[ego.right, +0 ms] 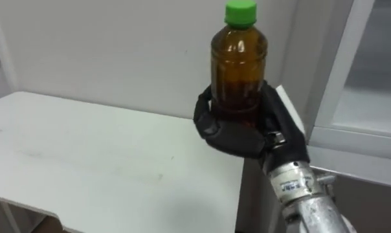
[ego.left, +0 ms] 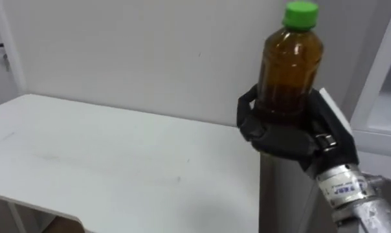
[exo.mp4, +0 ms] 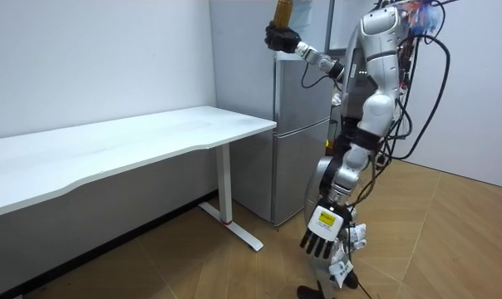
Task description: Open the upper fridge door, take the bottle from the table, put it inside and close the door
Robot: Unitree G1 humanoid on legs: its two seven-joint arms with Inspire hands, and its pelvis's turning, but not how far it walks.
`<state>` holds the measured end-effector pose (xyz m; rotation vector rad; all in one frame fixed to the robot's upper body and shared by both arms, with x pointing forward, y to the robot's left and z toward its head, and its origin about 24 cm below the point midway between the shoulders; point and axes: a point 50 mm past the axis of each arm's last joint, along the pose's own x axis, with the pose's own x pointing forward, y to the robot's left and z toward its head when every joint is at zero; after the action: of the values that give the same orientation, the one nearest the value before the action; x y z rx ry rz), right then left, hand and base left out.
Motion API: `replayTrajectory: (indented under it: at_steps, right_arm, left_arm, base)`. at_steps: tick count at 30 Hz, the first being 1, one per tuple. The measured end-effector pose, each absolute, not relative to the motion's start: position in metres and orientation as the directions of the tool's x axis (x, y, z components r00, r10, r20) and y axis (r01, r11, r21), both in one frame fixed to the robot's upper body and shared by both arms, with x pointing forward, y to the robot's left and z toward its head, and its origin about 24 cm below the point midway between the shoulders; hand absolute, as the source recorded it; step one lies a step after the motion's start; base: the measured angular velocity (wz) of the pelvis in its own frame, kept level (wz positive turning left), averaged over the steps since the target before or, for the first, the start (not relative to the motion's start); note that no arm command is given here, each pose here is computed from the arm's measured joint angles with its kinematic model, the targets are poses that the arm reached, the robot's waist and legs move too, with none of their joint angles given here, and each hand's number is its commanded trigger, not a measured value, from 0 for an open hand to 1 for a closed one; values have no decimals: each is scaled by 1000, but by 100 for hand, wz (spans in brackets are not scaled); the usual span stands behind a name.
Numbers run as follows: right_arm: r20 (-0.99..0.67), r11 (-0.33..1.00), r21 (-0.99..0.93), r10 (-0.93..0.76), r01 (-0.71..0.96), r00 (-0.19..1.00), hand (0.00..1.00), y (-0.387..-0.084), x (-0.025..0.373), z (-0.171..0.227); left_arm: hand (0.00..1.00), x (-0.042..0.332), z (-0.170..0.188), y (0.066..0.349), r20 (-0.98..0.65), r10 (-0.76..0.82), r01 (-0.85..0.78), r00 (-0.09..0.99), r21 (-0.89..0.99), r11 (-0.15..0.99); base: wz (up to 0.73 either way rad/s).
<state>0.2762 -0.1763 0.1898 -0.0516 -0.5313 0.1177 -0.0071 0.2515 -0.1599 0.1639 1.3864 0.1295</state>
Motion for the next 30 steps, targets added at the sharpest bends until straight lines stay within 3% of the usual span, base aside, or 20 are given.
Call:
replayTrajectory:
  at_steps: [21,30]
  right_arm:
    - [609,971,-91,-123,223,784,100,-240,244,212]
    - [526,977,-64,-141,204,839,100,-247,237,191]
  left_arm:
    - [0,-20,-155,265,-958,236,-98,163,222,970]
    - [0,-22,-155,265,-959,237,-106,157,222,969]
  base:
    - [-15]
    - [-18]
